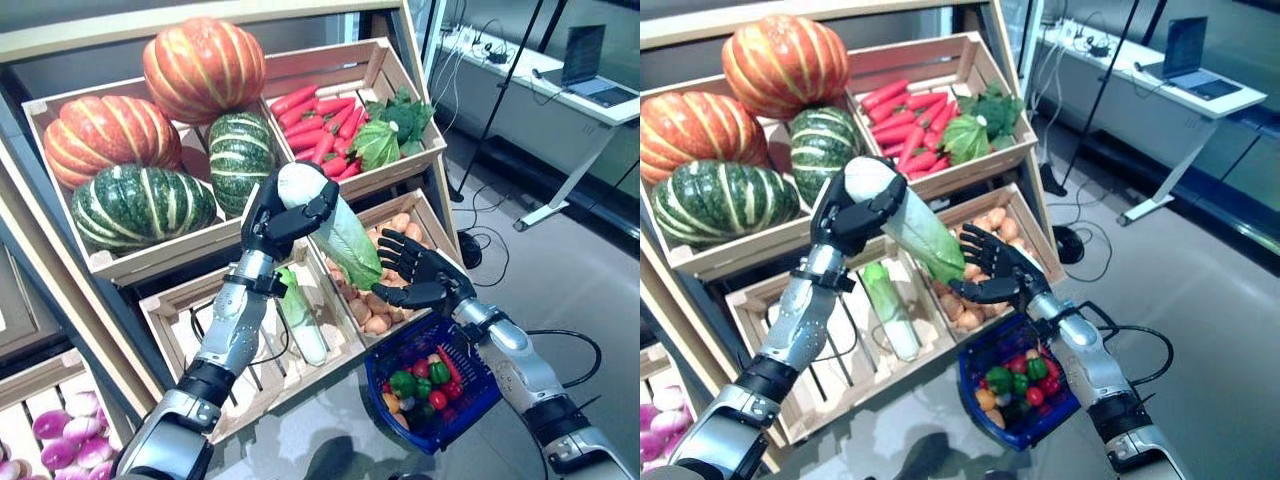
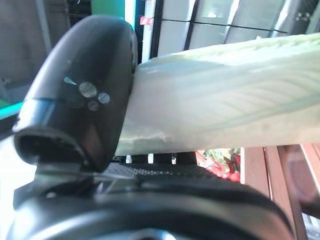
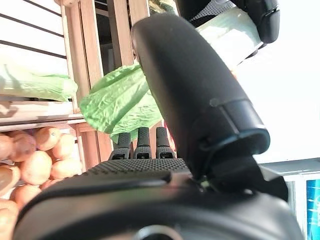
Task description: Put vegetables into the basket
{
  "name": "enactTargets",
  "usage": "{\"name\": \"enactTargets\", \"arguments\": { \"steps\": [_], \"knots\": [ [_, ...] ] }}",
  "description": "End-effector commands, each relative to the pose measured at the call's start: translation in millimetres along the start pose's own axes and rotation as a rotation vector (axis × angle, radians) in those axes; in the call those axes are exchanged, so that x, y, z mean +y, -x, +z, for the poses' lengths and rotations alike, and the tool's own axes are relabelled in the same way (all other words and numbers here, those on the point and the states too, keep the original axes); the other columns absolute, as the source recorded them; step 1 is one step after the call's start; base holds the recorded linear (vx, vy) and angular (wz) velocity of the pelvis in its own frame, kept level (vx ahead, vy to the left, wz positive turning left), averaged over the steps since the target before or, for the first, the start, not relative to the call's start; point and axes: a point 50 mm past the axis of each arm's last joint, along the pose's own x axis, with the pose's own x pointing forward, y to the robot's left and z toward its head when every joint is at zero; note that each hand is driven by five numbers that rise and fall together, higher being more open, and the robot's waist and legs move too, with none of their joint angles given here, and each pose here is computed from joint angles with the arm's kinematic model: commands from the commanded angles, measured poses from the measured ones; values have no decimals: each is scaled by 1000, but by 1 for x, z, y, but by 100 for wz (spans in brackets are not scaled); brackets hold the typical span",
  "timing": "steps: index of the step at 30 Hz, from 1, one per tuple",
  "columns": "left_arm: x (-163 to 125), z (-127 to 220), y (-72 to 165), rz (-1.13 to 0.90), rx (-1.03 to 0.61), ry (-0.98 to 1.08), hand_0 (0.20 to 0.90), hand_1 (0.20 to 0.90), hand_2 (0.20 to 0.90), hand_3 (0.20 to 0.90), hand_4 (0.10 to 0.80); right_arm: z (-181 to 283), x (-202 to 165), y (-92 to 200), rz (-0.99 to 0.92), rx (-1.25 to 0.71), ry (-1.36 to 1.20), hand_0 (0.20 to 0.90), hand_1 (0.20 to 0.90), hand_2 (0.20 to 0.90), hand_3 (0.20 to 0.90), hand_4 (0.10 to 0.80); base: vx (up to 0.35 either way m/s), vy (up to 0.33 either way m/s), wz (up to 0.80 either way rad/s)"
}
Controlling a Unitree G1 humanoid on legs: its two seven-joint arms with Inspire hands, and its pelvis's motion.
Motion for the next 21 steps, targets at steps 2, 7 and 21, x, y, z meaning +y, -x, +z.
{"name": "enactTargets", "arguments": {
  "steps": [2, 7, 21],
  "knots": [
    [-16, 24, -19, -36, -156, 114, 300, 300, 300, 300, 400, 62, 29, -35, 206, -153, 125, 900, 900, 900, 900, 800, 13, 2, -7],
    [-28, 15, -19, -82, -136, 41, 300, 300, 300, 300, 400, 69, 38, -48, 237, -125, 153, 900, 900, 900, 900, 800, 0, 0, 0],
    [-45, -4, -17, -123, -70, 13, 300, 300, 300, 300, 400, 117, 47, -64, -48, -234, 584, 900, 900, 900, 900, 800, 7, 0, 0]
  ]
}}
